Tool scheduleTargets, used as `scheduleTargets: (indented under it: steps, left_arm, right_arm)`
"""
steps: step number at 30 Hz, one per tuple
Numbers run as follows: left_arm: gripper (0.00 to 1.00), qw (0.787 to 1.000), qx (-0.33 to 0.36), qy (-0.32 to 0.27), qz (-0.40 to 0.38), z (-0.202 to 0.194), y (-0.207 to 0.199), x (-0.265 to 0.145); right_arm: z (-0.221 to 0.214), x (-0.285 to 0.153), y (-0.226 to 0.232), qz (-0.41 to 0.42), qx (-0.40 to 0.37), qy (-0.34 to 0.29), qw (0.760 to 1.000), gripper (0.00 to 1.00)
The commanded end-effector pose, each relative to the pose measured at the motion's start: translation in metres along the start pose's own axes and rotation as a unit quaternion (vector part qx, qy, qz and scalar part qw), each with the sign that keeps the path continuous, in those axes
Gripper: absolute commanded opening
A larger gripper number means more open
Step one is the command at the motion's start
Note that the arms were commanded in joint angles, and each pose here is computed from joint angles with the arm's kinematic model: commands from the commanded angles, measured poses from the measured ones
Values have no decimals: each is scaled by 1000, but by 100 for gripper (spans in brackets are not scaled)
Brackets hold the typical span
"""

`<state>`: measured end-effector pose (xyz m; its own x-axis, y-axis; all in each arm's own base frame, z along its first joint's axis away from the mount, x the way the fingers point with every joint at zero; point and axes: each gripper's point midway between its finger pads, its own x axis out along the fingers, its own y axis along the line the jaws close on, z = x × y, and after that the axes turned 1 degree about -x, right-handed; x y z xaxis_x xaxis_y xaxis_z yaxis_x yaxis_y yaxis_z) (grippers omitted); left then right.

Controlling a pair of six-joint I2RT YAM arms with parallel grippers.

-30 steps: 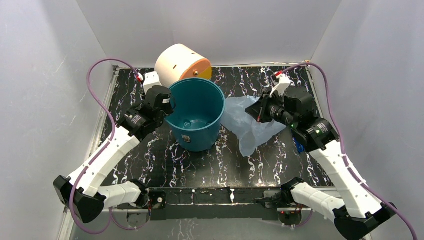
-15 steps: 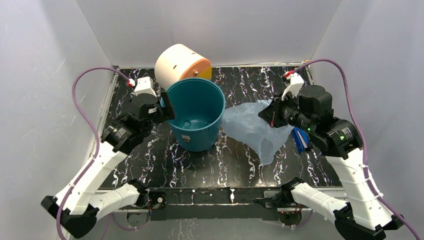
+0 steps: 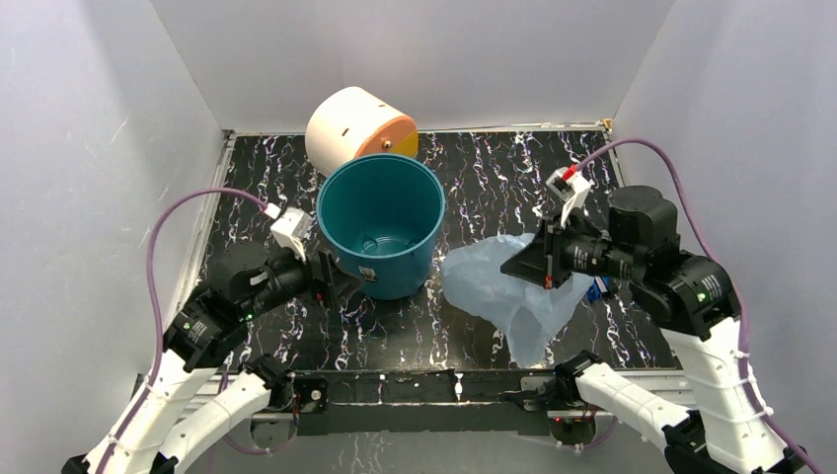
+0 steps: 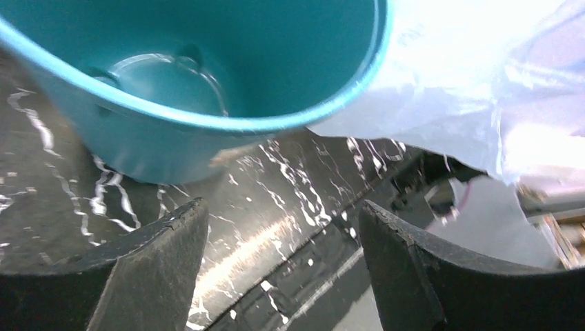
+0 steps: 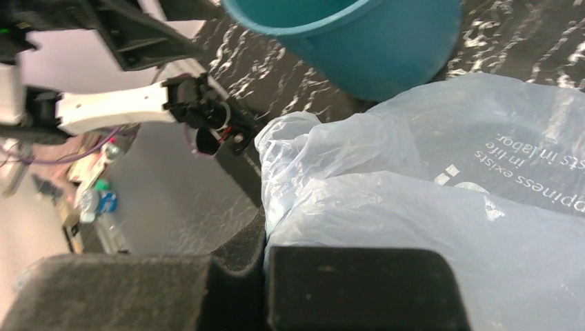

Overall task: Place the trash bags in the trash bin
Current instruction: Place the trash bag in the trash bin.

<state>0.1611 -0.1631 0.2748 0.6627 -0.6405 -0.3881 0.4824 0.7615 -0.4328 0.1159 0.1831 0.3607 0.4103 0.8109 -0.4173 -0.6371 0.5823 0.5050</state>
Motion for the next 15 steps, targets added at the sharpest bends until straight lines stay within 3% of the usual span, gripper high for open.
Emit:
scheduleTargets:
  steps: [1, 4, 7, 15]
  left_arm:
    - [77, 988, 16, 33, -151, -21, -44, 2]
    - [76, 985, 23, 55, -164, -37, -42, 10]
    - [76, 983, 39, 41, -177, -37, -43, 11]
    - [76, 969, 52, 9, -241, -45, -55, 11]
  right_arm:
    - [-3, -24, 43, 95, -17, 6, 995, 0]
    - [-5, -35, 68, 161, -32, 18, 986, 0]
    - [1, -50, 87, 198, -54, 9, 979, 0]
    - [10, -24, 73, 186, -26, -9, 982, 0]
